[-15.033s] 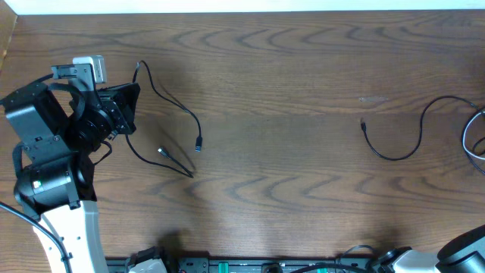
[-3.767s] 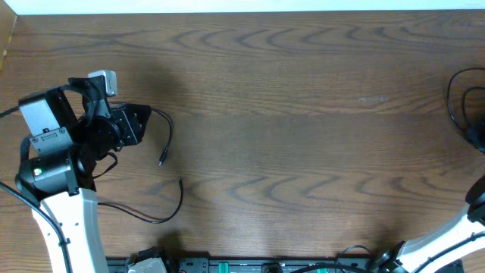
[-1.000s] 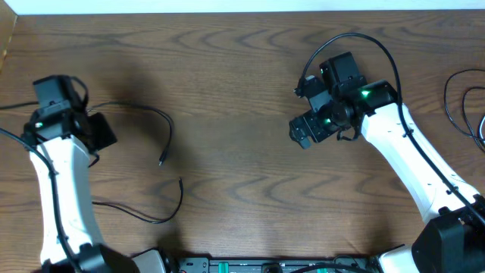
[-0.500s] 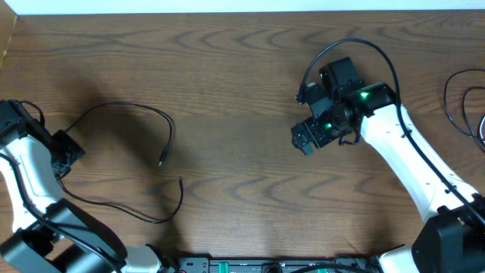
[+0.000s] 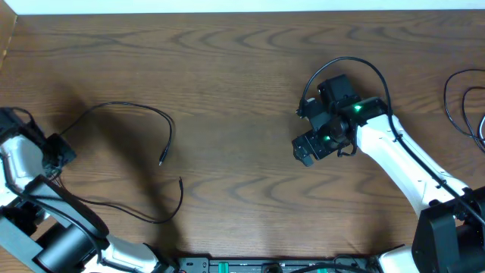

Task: Untangle cables

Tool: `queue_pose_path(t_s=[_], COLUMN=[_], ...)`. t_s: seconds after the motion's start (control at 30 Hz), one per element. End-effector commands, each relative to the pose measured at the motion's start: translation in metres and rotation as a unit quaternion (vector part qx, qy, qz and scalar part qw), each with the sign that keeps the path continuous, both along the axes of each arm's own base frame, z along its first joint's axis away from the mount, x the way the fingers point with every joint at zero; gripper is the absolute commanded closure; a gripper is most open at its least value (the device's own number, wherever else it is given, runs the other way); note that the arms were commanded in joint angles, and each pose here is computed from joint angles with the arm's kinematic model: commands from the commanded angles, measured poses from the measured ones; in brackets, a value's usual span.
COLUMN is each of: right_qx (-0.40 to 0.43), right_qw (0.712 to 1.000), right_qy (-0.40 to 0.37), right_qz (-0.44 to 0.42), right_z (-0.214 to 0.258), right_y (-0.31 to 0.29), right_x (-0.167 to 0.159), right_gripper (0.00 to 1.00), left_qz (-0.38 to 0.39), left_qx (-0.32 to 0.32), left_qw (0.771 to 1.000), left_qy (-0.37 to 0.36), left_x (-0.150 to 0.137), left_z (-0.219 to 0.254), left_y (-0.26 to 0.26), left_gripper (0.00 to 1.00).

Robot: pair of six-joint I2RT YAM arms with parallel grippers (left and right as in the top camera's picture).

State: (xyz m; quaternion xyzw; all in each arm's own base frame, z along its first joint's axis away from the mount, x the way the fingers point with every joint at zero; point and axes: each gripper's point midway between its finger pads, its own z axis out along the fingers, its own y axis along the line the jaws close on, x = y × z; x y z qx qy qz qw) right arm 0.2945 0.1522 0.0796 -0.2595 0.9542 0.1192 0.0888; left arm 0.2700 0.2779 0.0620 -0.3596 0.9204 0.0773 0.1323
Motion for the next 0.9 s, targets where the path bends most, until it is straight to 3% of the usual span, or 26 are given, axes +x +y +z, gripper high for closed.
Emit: queue_pose_path(t_s=[0.0,0.1,0.23,0.47,0.77,0.87], right_qx=[-0.005,-0.004,-0.003,-0.003,-0.007,-0.007], right_qw=[1.0,1.0,1.0,1.0,1.0,1.0], right_qy=[0.004,0.002,-0.002,-0.001,0.01,0.01], right_qz=[0.009,0.009,0.009,0.009,0.009,0.009], right_z=[-0.005,-0.005,-0.004,-0.004,-0.005,-0.005], right_y=[0.0,0.001,0.001,0.001,-0.001,-0.001], right_x=[-0.002,-0.002,0.0,0.0,-0.005,-0.005], right_gripper=[0.01,0.01,0.01,0.01,0.01,0.01], left_qz=[-0.019,-0.007,-0.073,-0.111,-0.112,-0.111], left_qx=[0.014,0.018,-0.018,-0.06,-0.048,-0.044], left_qw=[1.0,1.0,0.996,0.989,0.989,0.989], left_qy=[0.01,-0.002,-0.052,-0.082,-0.089,-0.092], left_x=[-0.012,-0.015,0.002,0.017,0.022,0.024], left_z=[-0.004,-0.007,-0.012,-0.029,-0.032,-0.032], left_y=[0.02,0.033,0.023,0.009,0.016,0.018], left_gripper=[0.5,0.5,0.51,0.52,0.53,0.59])
